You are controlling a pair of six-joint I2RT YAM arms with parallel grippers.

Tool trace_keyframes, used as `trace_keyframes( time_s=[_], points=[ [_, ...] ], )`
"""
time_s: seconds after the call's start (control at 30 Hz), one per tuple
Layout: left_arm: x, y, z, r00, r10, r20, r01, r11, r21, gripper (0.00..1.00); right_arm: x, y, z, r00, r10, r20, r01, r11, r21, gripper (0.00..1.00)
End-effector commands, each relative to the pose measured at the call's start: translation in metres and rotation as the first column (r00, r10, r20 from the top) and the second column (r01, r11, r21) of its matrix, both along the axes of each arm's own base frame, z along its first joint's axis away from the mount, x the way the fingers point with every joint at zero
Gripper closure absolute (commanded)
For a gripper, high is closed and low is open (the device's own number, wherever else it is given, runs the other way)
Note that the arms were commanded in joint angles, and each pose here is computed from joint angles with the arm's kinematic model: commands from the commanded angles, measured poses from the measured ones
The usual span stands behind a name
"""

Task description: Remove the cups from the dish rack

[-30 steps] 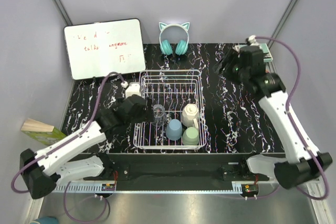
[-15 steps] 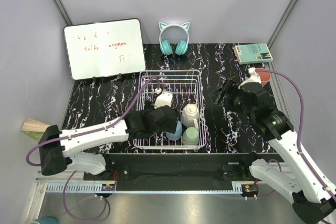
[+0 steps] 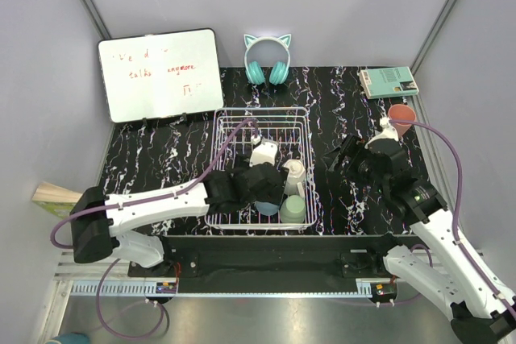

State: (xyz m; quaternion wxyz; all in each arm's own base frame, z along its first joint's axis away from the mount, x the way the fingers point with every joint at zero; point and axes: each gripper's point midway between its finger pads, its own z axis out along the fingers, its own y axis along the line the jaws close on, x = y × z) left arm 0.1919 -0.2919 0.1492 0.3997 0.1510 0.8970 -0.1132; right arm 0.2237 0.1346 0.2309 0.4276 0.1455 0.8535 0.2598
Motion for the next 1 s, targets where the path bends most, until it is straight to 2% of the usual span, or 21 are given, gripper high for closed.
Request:
trace_keyframes(
  time_s=[0.0, 0.33, 0.4, 0.53, 0.57, 0.63, 0.67, 0.73, 0.77, 0.97],
  points=[
    [0.003, -0.027, 0.023, 0.999, -0.033, 0.032, 0.036, 0.996, -0.087, 0.01, 0.002, 0.006, 0.012, 0.999, 0.018, 0.049, -0.020, 0.999, 0.036, 0.16],
    [-0.004, -0.035, -0.030, 0.997, -0.041, -0.059, 0.040, 0.999, -0.012, 0.01, 0.000, 0.003, 0.007, 0.999, 0.009, 0.048, -0.010, 0.999, 0.031, 0.16],
    [-0.003, -0.034, -0.032, 0.998, -0.038, -0.059, 0.037, 0.999, -0.007, 0.06, -0.001, 0.003, 0.006, 0.999, 0.007, 0.047, -0.009, 0.999, 0.033, 0.16],
    [-0.002, -0.031, -0.028, 0.998, -0.030, -0.046, 0.030, 0.999, -0.015, 0.30, -0.001, 0.002, 0.003, 0.999, 0.003, 0.043, -0.004, 0.999, 0.032, 0.16],
    [-0.002, -0.030, -0.028, 0.999, -0.029, -0.045, 0.029, 0.999, -0.014, 0.42, -0.001, 0.002, 0.002, 0.999, 0.003, 0.041, -0.004, 1.000, 0.029, 0.16],
    [-0.002, -0.028, -0.025, 0.999, -0.030, -0.037, 0.029, 0.999, -0.017, 0.57, -0.001, 0.002, 0.001, 0.999, 0.002, 0.039, -0.003, 1.000, 0.029, 0.16],
    [-0.002, -0.027, -0.024, 0.999, -0.027, -0.035, 0.027, 0.999, -0.018, 0.74, -0.001, 0.002, 0.000, 0.999, 0.001, 0.038, -0.002, 1.000, 0.028, 0.17],
    [-0.003, -0.025, -0.021, 0.999, -0.026, -0.030, 0.026, 0.999, -0.019, 0.96, -0.001, 0.002, -0.001, 0.999, 0.000, 0.037, -0.002, 1.000, 0.031, 0.17],
    [-0.002, -0.023, -0.021, 0.999, -0.020, -0.026, 0.020, 1.000, -0.015, 1.00, -0.001, 0.002, -0.001, 0.999, -0.002, 0.038, 0.000, 0.999, 0.032, 0.17],
    [-0.003, -0.015, 0.016, 0.999, -0.006, 0.049, 0.008, 0.999, -0.053, 1.00, -0.002, 0.000, 0.002, 0.999, -0.008, 0.050, 0.006, 0.999, 0.037, 0.17]
  ],
)
